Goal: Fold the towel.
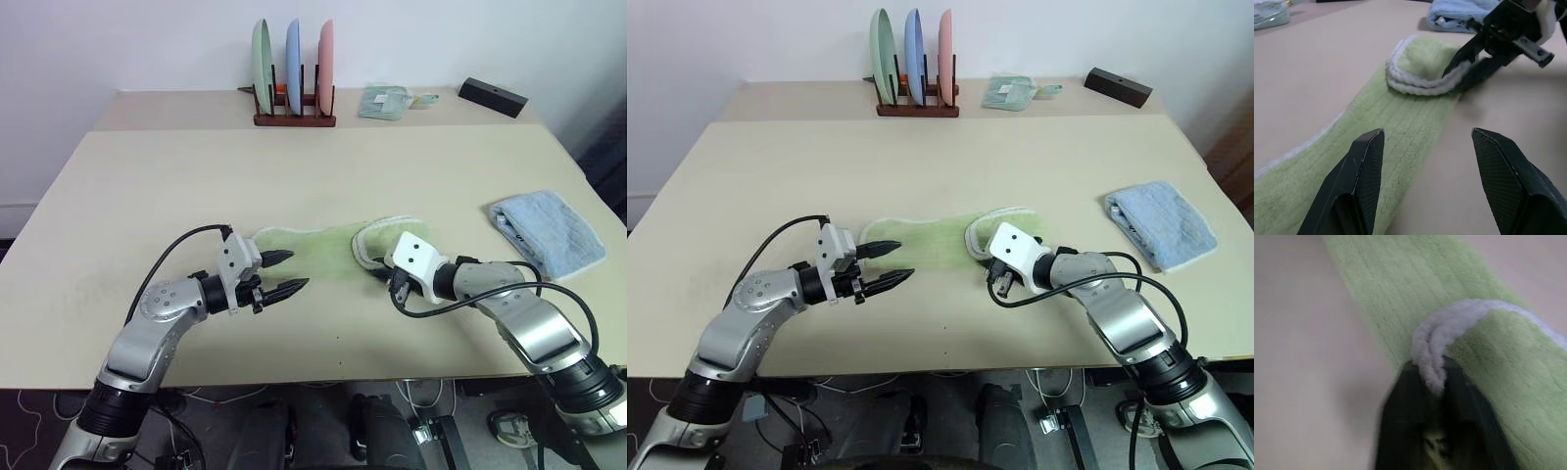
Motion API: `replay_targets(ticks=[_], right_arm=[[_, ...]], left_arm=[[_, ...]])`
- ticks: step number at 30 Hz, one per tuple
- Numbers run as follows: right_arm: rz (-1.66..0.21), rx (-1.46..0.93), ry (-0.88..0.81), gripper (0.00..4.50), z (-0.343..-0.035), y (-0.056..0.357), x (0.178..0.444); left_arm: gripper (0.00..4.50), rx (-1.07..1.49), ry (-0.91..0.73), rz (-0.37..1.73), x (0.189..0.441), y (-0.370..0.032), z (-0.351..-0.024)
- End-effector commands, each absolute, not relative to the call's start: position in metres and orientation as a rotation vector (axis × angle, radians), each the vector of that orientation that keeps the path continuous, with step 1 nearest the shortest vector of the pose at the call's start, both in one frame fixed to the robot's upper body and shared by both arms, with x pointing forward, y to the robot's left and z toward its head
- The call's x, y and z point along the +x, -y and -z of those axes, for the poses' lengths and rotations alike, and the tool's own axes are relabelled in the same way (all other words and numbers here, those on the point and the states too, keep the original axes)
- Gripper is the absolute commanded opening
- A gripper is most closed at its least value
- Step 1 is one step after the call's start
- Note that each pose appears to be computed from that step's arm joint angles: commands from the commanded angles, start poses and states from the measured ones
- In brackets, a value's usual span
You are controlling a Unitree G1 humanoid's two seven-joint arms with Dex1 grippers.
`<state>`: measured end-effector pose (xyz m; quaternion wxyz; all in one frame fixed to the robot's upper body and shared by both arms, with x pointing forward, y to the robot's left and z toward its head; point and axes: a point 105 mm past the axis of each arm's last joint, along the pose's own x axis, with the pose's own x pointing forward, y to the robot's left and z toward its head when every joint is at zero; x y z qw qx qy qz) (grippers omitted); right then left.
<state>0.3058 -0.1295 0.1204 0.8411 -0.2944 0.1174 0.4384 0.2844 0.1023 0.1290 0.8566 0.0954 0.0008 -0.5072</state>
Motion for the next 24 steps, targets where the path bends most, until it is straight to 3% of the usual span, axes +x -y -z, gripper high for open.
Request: replay_targets(ticks=[1, 4, 5, 7, 10, 11, 15, 24], right_arm=[[-0.972, -0.575, -0.118, 2.77, -0.156, 0.132, 0.295], [-1.053, -0.453, -0.086, 2.77, -0.17, 0.139, 0.279], [-1.049, -0.4, -0.069, 2.53, -0.175, 0.143, 0.279], [-0.982, -0.306, -0.054, 1.79, -0.182, 0.153, 0.289], [-0.822, -0.296, -0.047, 0.29, -0.181, 0.169, 0.317], [-0.786, -0.302, -0.046, 0.07, -0.179, 0.172, 0.324], [-0.66, -0.208, -0.057, 0.07, -0.15, 0.173, 0.354], [-0.658, -0.361, -0.182, 0.07, -0.091, 0.173, 0.358]], left_arm=[[2.9, 0.199, 0.012, 1.064, 0.278, -0.103, -0.134], [2.9, 0.191, -0.009, 1.053, 0.274, -0.107, -0.13], [2.9, 0.186, -0.015, 1.047, 0.273, -0.108, -0.129], [2.9, 0.181, -0.023, 1.038, 0.271, -0.11, -0.127], [2.9, 0.167, -0.033, 1.028, 0.268, -0.11, -0.124], [2.9, 0.162, -0.036, 1.025, 0.268, -0.11, -0.124], [2.9, 0.111, -0.052, 1.016, 0.261, -0.104, -0.119], [2.9, 0.059, -0.114, 0.962, 0.245, -0.103, -0.105]])
